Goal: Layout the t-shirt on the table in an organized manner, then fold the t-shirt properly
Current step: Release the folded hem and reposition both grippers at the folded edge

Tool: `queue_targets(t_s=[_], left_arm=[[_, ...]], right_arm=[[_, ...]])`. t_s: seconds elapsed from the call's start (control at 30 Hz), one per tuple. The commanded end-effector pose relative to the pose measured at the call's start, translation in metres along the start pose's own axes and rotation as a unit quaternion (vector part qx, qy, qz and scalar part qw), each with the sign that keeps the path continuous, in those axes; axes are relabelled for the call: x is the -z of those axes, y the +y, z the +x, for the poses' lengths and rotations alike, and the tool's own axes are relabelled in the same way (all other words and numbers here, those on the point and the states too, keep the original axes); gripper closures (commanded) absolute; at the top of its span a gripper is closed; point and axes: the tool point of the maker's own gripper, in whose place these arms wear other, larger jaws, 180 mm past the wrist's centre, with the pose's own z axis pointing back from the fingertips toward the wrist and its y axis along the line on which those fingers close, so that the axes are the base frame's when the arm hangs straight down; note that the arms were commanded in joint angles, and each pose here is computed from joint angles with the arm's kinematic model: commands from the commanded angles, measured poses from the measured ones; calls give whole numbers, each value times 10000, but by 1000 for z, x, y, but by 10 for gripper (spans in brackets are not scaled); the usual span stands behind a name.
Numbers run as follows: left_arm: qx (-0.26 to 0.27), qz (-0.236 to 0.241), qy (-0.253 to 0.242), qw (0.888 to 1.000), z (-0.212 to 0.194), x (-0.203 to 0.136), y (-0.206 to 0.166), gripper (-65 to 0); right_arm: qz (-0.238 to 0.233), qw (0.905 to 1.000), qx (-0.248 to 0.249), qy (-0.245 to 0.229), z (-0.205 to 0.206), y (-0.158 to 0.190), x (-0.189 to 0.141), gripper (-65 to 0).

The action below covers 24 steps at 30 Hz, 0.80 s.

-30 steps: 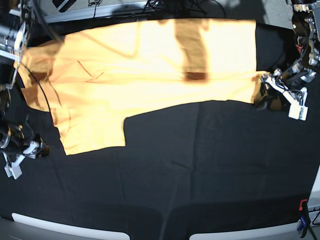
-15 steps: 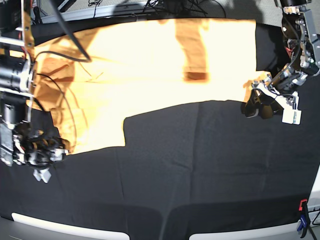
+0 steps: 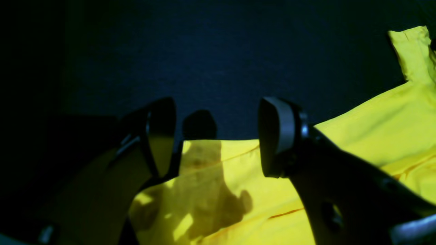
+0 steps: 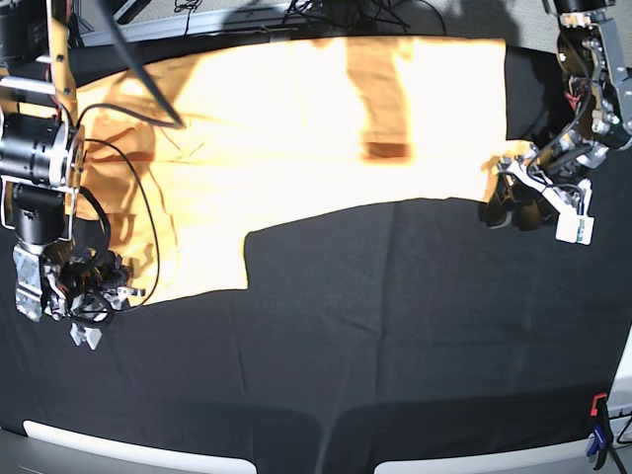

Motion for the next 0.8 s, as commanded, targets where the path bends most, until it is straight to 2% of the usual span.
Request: queue_targets(t_s=[0.0, 0.07, 0.13, 0.3, 0.4, 0.57, 0.63, 0.7, 0.73, 0.77], left_arm=[[105, -38, -281, 9995, 19, -3, 0, -354], [105, -38, -282, 9995, 19, -3, 0, -354], [108, -35, -276, 9996, 19, -3, 0, -354], [105, -33, -292, 9995, 19, -3, 0, -354], [105, -34, -307, 9995, 20, -3, 0, -354], [101, -32, -294, 9995, 19, -3, 0, -354], [97, -34, -303, 9995, 19, -3, 0, -354], [82, -34, -307, 9995, 19, -3, 0, -354], [83, -32, -304, 9995, 19, -3, 0, -354], [83, -31, -294, 9995, 18, -3, 0, -354]], right_arm=[[38, 9999, -126, -109, 14, -2, -12, -107], [174, 9991, -361, -158, 17, 4, -14, -36], [399, 9955, -824, -258, 23, 14, -19, -28], [423, 9931, -977, -496, 38, 15, -41, -27], [418, 9894, -1234, -637, 34, 21, -51, -14], [459, 9741, -2020, -911, 8, 51, -66, -13], [451, 9639, -2306, -1254, 4, 63, -74, -13], [413, 9569, -2385, -1605, 9, 65, -80, -17], [317, 9567, -2397, -1620, 11, 61, -79, -37], [210, 9575, -2406, -1580, 10, 56, -77, -83]])
